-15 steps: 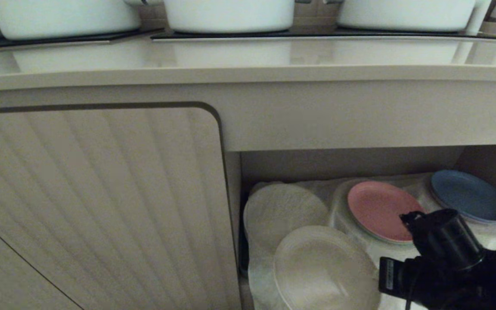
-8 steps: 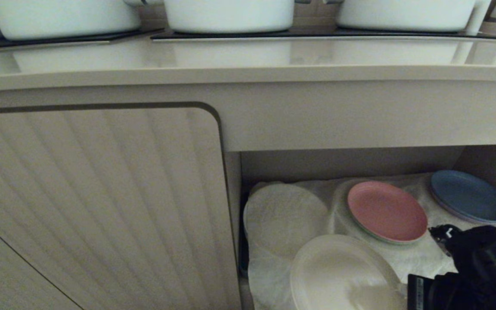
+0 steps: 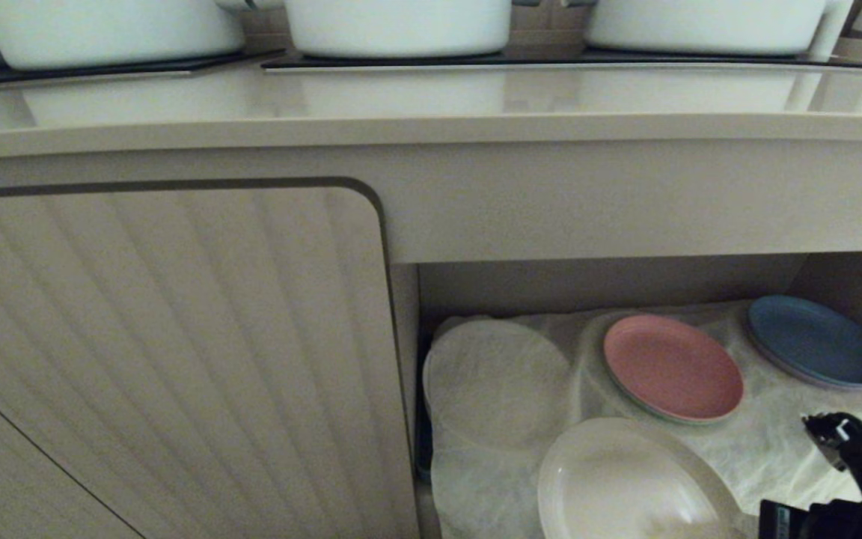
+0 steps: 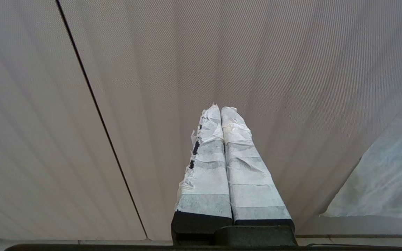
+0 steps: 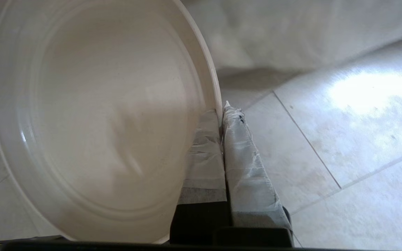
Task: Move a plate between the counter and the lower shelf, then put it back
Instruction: Put the plate
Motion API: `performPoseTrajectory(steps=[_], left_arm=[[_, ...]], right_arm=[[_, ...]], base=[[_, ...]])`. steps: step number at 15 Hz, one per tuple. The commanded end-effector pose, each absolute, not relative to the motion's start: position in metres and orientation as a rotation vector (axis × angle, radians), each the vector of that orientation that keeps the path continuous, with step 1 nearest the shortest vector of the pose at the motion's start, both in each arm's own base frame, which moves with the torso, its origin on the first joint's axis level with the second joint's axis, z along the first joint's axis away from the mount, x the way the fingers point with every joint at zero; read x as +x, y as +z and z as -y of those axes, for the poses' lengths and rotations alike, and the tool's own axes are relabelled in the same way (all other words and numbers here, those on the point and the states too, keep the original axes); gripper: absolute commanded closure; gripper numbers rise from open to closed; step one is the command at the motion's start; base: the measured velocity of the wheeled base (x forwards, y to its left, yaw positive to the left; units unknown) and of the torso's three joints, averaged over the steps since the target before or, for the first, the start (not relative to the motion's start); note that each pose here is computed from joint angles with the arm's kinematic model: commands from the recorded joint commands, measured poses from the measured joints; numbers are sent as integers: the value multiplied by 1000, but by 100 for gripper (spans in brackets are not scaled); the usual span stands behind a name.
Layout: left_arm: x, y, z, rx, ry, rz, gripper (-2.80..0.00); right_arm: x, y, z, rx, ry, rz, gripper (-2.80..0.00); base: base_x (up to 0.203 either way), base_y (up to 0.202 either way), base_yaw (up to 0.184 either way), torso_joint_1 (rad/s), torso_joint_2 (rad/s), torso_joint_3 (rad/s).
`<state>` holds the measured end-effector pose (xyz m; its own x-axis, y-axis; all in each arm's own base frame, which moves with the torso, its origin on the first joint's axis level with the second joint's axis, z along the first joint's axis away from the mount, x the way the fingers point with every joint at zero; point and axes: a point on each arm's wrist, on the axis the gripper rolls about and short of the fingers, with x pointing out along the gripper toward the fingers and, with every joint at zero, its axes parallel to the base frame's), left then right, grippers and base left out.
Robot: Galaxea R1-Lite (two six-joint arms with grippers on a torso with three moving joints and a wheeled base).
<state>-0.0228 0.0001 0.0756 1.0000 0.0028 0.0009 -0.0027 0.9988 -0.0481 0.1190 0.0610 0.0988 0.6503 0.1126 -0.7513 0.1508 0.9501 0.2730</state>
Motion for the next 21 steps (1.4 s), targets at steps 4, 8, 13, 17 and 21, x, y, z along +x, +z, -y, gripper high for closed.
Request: performPoseTrajectory(steps=[4,8,13,17,21], left_arm=[[-23,76,0,-49,3,2,0],[-23,76,0,-49,3,2,0],[-23,76,0,-49,3,2,0],[-23,76,0,-49,3,2,0],[-23,76,0,-49,3,2,0]], right_arm=[[101,88,-44,335,-102,-858,0],[90,93,-38,325,-71,-837,0],[66,95,-28,310,-14,-851,0],[42,90,-18,234,76,-933,0],[41,90,-19,233,82,-936,0]], base=[[0,0,0,0,0,0],[0,0,0,0,0,0],[0,0,0,0,0,0],[0,0,0,0,0,0],[0,0,0,0,0,0]])
